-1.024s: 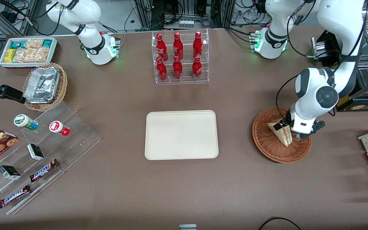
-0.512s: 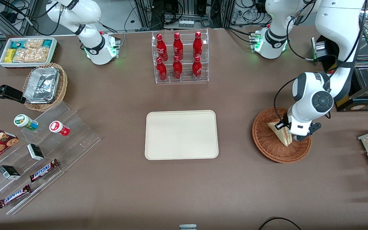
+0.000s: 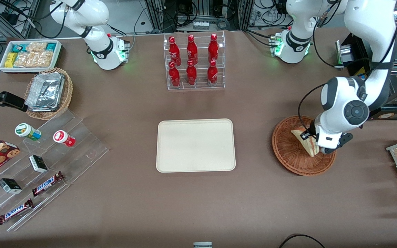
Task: Place sandwich from basket to tray
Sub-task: 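Close the left gripper on the sandwich's upright edge, then lift the sandwich and carry it with the left gripper over the cream tray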
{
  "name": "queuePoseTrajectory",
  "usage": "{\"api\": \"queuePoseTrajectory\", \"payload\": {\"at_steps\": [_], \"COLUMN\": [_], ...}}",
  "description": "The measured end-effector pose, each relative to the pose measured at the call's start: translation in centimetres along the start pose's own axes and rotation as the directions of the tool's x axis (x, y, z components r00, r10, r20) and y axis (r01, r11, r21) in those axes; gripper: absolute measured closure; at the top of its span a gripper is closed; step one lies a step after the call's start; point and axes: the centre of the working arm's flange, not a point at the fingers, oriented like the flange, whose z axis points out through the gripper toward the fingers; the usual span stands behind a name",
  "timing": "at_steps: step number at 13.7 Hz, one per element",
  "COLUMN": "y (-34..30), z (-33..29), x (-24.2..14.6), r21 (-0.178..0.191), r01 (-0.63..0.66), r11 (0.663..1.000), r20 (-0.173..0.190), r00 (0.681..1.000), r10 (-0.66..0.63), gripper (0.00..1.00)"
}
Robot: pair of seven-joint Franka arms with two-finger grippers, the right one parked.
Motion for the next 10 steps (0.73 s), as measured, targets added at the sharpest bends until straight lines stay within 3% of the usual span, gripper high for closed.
{"api": "queuePoseTrajectory", "payload": {"at_steps": [5, 10], "y": [6.4, 14.1], "z": [-6.4, -8.5], "x": [-4.1, -11.3], "r21": [0.016, 0.014], "r01": [-0.125, -0.293], "r11": [0.992, 0.956], "r20": [-0.023, -0.07], "r00": [0.992, 0.953], "r10": [0.125, 0.293], "gripper": [0.83, 0.83]}}
